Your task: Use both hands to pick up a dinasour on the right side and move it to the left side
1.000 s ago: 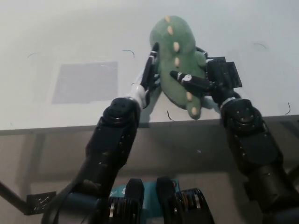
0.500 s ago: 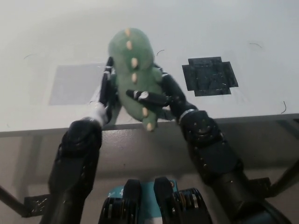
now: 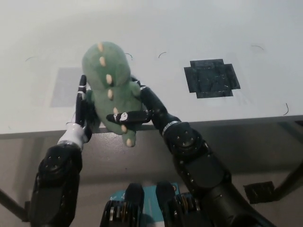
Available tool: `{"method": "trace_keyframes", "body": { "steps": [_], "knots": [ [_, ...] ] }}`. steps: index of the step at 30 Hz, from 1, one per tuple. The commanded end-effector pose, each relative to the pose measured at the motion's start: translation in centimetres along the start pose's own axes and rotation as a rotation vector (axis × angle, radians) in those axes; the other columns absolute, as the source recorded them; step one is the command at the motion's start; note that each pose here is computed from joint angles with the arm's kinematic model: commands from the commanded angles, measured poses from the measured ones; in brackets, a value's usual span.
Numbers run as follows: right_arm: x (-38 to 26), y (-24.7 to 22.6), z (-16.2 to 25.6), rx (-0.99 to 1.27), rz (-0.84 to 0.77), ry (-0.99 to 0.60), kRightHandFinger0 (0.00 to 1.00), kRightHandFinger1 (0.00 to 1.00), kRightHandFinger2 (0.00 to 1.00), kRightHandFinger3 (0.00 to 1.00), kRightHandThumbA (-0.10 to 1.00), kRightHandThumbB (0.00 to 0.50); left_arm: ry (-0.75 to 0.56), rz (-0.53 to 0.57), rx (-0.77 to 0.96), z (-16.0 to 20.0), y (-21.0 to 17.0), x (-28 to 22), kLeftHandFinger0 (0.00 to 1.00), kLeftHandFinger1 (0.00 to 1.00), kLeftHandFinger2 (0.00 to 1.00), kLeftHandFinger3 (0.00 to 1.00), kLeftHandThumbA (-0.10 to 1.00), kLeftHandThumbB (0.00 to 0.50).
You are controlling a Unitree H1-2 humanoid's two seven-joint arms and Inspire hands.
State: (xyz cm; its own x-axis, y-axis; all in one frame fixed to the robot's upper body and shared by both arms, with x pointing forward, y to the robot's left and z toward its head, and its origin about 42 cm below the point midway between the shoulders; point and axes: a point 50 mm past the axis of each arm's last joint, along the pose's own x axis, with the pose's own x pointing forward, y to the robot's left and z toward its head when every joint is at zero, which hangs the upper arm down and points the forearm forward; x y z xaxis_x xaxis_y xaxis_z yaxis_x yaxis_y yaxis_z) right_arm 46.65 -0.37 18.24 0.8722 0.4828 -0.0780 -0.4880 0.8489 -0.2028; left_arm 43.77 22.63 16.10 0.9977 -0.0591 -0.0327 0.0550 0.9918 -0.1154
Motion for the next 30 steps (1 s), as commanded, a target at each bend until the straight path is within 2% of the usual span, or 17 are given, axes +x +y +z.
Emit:
{"method": "trace_keyframes", "body": {
  "steps": [1, 3, 4, 5, 8, 12, 15, 16, 18, 20, 21, 22, 25, 26, 27, 30],
  "knots": [
    [0.9, 4.6, 3.1, -0.061, 0.152, -0.061, 1.00, 1.00, 1.00, 1.00, 1.00, 0.100, -0.017, -0.076, -0.025, 0.8, -0.6, -0.4, 1.00, 1.00, 1.00, 1.00, 1.00, 0.108],
    [0.9, 4.7, 3.2, -0.065, 0.153, -0.063, 1.00, 1.00, 1.00, 1.00, 1.00, 0.104, -0.019, -0.079, -0.016, 0.9, -0.4, -0.5, 1.00, 1.00, 1.00, 1.00, 1.00, 0.106],
    [0.9, 4.8, 3.5, -0.068, 0.158, -0.073, 1.00, 1.00, 1.00, 1.00, 1.00, 0.099, -0.019, -0.077, -0.008, 1.1, -0.2, -0.5, 1.00, 1.00, 1.00, 1.00, 1.00, 0.080],
    [0.9, 4.9, 3.5, -0.069, 0.157, -0.079, 1.00, 1.00, 1.00, 1.00, 1.00, 0.096, -0.024, -0.080, 0.006, 1.3, -0.2, -0.5, 1.00, 1.00, 1.00, 1.00, 1.00, 0.089],
    [1.0, 4.9, 3.7, -0.066, 0.157, -0.091, 1.00, 1.00, 1.00, 1.00, 1.00, 0.060, -0.026, -0.068, 0.007, 1.5, -0.3, -0.5, 1.00, 1.00, 1.00, 1.00, 1.00, 0.065],
    [1.1, 4.7, 3.9, -0.053, 0.162, -0.084, 1.00, 1.00, 1.00, 1.00, 1.00, 0.088, -0.039, -0.065, -0.006, 1.5, -0.3, -0.2, 1.00, 1.00, 1.00, 1.00, 1.00, 0.064],
    [1.0, 4.5, 3.8, -0.040, 0.165, -0.099, 1.00, 1.00, 1.00, 1.00, 1.00, 0.041, -0.048, -0.063, 0.014, 1.4, -0.3, -0.2, 1.00, 1.00, 1.00, 1.00, 1.00, 0.098],
    [1.0, 4.3, 3.7, -0.039, 0.165, -0.097, 1.00, 1.00, 1.00, 1.00, 1.00, 0.028, -0.050, -0.063, 0.018, 1.3, -0.3, -0.1, 1.00, 1.00, 1.00, 1.00, 1.00, 0.148],
    [0.9, 4.1, 3.7, -0.037, 0.168, -0.099, 1.00, 1.00, 1.00, 1.00, 1.00, 0.002, -0.050, -0.066, 0.012, 1.3, -0.5, -0.1, 1.00, 1.00, 1.00, 1.00, 1.00, 0.156],
    [0.7, 3.8, 3.8, -0.051, 0.167, -0.085, 1.00, 1.00, 1.00, 1.00, 1.00, 0.006, -0.053, -0.071, 0.018, 1.4, -0.6, 0.1, 1.00, 1.00, 1.00, 1.00, 1.00, 0.169],
    [0.6, 3.8, 3.7, -0.046, 0.170, -0.078, 1.00, 1.00, 1.00, 1.00, 1.00, 0.012, -0.051, -0.069, 0.016, 1.3, -0.7, 0.0, 1.00, 1.00, 1.00, 1.00, 1.00, 0.219],
    [0.7, 3.6, 3.8, -0.043, 0.168, -0.078, 1.00, 1.00, 1.00, 1.00, 1.00, 0.022, -0.049, -0.068, 0.010, 1.3, -0.8, 0.1, 1.00, 1.00, 1.00, 1.00, 1.00, 0.190],
    [0.9, 3.5, 4.0, -0.050, 0.152, -0.078, 1.00, 1.00, 1.00, 1.00, 1.00, 0.017, -0.054, -0.086, 0.008, 1.5, -1.0, 0.5, 1.00, 1.00, 1.00, 1.00, 1.00, 0.234],
    [0.9, 3.2, 3.8, -0.048, 0.148, -0.072, 1.00, 1.00, 1.00, 1.00, 1.00, 0.030, -0.055, -0.096, 0.000, 1.5, -1.3, 0.8, 1.00, 1.00, 1.00, 1.00, 1.00, 0.208],
    [1.2, 2.9, 3.9, -0.042, 0.140, -0.059, 1.00, 1.00, 1.00, 1.00, 1.00, 0.025, -0.042, -0.100, -0.011, 1.5, -1.6, 1.4, 1.00, 1.00, 1.00, 1.00, 1.00, 0.146],
    [1.8, 1.9, 3.8, -0.045, 0.109, -0.009, 1.00, 1.00, 1.00, 1.00, 1.00, 0.109, -0.023, -0.112, -0.018, 1.6, -2.6, 2.5, 1.00, 1.00, 1.00, 1.00, 1.00, 0.144]
  ]
}}
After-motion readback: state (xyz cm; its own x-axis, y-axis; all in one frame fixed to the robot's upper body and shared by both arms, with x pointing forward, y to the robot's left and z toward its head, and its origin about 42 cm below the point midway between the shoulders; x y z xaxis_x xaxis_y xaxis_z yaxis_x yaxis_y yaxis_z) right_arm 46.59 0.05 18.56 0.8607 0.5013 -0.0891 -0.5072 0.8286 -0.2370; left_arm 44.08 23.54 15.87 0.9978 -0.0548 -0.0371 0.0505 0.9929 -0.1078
